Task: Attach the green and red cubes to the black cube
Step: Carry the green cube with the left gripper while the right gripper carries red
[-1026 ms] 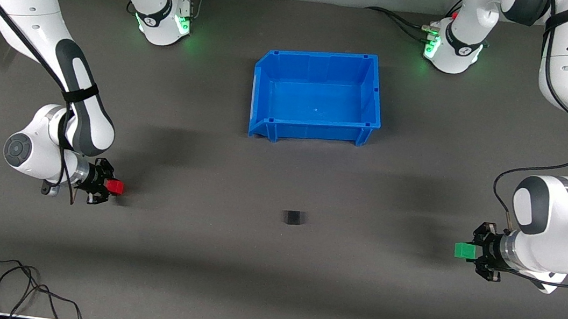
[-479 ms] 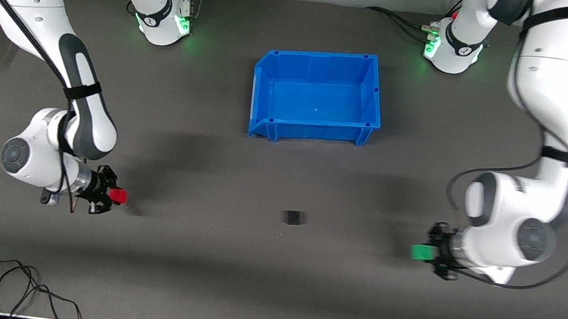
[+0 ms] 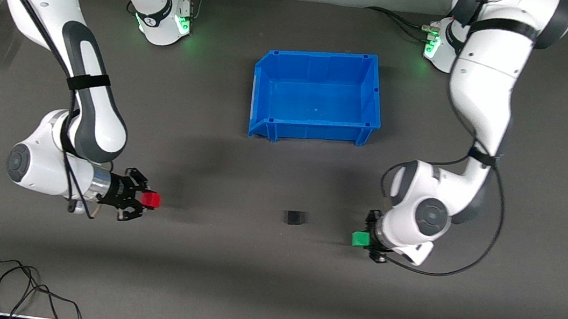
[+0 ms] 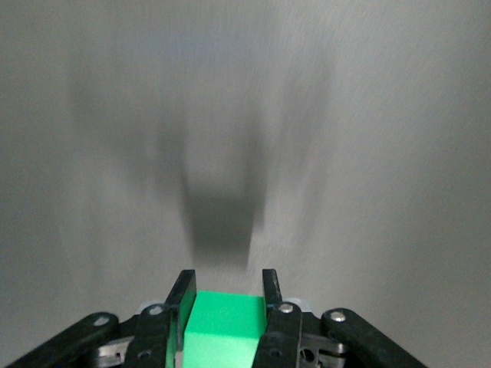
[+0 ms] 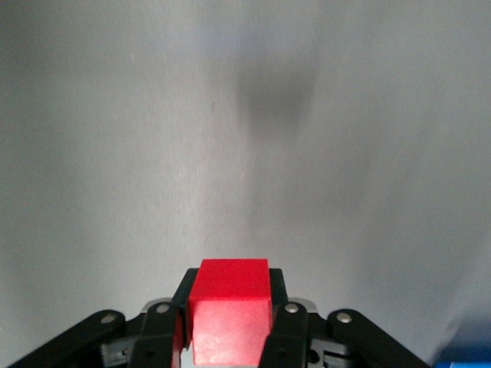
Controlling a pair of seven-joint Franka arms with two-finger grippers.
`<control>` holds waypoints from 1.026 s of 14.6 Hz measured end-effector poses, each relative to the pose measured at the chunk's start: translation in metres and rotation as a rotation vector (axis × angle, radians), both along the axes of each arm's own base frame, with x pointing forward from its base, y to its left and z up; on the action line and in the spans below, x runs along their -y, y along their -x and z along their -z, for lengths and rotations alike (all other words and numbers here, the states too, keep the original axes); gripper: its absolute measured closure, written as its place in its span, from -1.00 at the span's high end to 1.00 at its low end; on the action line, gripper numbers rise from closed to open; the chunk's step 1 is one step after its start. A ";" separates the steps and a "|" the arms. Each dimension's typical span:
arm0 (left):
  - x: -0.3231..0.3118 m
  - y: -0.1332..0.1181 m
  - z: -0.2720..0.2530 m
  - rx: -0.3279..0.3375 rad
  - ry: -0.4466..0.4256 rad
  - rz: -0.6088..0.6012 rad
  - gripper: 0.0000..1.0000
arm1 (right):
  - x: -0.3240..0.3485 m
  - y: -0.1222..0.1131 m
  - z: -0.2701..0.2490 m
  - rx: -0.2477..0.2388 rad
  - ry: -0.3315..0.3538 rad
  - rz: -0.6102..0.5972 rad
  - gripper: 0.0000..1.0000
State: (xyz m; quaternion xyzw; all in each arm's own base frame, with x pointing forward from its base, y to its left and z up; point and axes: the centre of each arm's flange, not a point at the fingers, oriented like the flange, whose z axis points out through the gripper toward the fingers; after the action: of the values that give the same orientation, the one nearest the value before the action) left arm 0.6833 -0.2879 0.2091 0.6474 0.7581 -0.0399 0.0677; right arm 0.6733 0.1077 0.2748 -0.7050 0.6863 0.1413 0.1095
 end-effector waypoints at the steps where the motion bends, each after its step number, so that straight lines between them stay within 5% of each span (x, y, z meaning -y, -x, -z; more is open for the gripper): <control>1: 0.017 0.006 0.011 0.006 0.001 0.004 -0.21 | -0.013 0.002 0.000 -0.009 -0.002 0.007 -0.22; 8: 0.086 0.031 0.015 0.022 0.020 -0.012 -0.21 | -0.146 0.018 0.034 -0.010 0.035 0.119 -0.22; 15: 0.108 0.046 0.023 0.003 0.007 0.016 -0.21 | -0.233 0.022 0.053 0.018 0.174 0.204 -0.22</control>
State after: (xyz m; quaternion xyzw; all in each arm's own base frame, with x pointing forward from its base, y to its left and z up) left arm 0.6371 -0.3958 0.1864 0.6532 0.7527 -0.0422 0.0710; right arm 0.6516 0.3408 0.2220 -0.6394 0.7633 0.0628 0.0680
